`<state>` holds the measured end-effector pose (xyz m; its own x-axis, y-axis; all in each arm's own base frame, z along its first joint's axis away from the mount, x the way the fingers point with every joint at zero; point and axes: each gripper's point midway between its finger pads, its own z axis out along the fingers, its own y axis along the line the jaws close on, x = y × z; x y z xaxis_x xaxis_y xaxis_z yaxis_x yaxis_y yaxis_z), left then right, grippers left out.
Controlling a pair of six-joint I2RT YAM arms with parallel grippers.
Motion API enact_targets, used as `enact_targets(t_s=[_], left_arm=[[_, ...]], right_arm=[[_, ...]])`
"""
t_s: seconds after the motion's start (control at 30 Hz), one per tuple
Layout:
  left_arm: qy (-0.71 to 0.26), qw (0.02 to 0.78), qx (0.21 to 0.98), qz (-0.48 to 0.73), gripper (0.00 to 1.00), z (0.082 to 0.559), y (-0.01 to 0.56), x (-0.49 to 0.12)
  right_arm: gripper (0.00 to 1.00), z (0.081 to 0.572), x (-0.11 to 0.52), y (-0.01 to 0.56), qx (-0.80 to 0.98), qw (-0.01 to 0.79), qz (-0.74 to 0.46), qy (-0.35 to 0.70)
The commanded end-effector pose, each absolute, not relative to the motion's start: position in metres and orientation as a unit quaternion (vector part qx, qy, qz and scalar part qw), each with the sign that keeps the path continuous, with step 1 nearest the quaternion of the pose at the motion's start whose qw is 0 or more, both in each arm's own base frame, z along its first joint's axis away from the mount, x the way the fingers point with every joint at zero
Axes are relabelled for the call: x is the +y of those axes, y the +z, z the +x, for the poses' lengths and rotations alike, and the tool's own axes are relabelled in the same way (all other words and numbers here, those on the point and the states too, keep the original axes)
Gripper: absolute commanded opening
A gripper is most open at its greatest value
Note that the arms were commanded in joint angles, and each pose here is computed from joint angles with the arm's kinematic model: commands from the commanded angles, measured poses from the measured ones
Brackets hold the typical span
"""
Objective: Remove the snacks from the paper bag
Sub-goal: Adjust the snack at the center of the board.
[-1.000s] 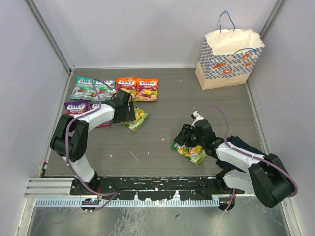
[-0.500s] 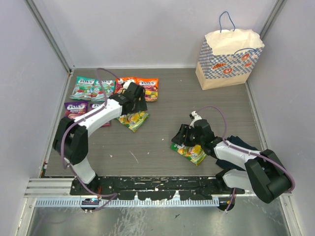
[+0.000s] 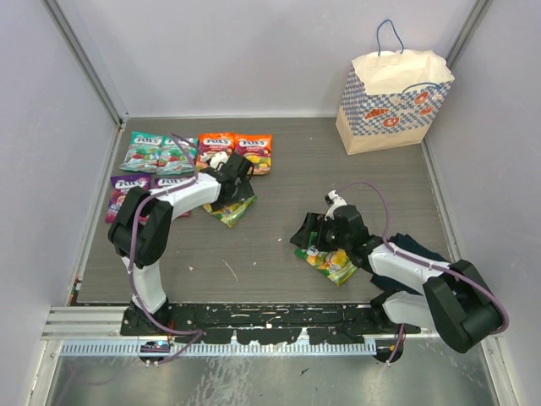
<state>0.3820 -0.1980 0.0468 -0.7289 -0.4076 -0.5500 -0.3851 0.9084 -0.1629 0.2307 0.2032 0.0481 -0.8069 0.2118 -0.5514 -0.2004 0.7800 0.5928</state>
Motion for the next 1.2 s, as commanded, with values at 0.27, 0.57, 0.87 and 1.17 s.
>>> enact_targets(t_s=[0.27, 0.57, 0.87, 1.17], left_arm=[[0.032, 0.210, 0.976, -0.051, 0.80, 0.322, 0.017, -0.161], [0.045, 0.133, 0.985, 0.095, 0.78, 0.301, 0.036, -0.153], [-0.062, 0.096, 0.987, 0.111, 0.80, 0.309, 0.043, -0.134], [-0.081, 0.245, 0.962, 0.093, 0.95, 0.332, 0.121, -0.145]], right_arm=[[1.00, 0.238, 0.196, 0.057, 0.886, 0.336, 0.015, 0.318], [1.00, 0.245, 0.200, 0.078, 0.869, 0.366, 0.006, 0.334], [1.00, 0.234, 0.206, 0.100, 0.845, 0.382, -0.008, 0.375], [1.00, 0.229, 0.206, 0.103, 0.842, 0.382, -0.019, 0.381]])
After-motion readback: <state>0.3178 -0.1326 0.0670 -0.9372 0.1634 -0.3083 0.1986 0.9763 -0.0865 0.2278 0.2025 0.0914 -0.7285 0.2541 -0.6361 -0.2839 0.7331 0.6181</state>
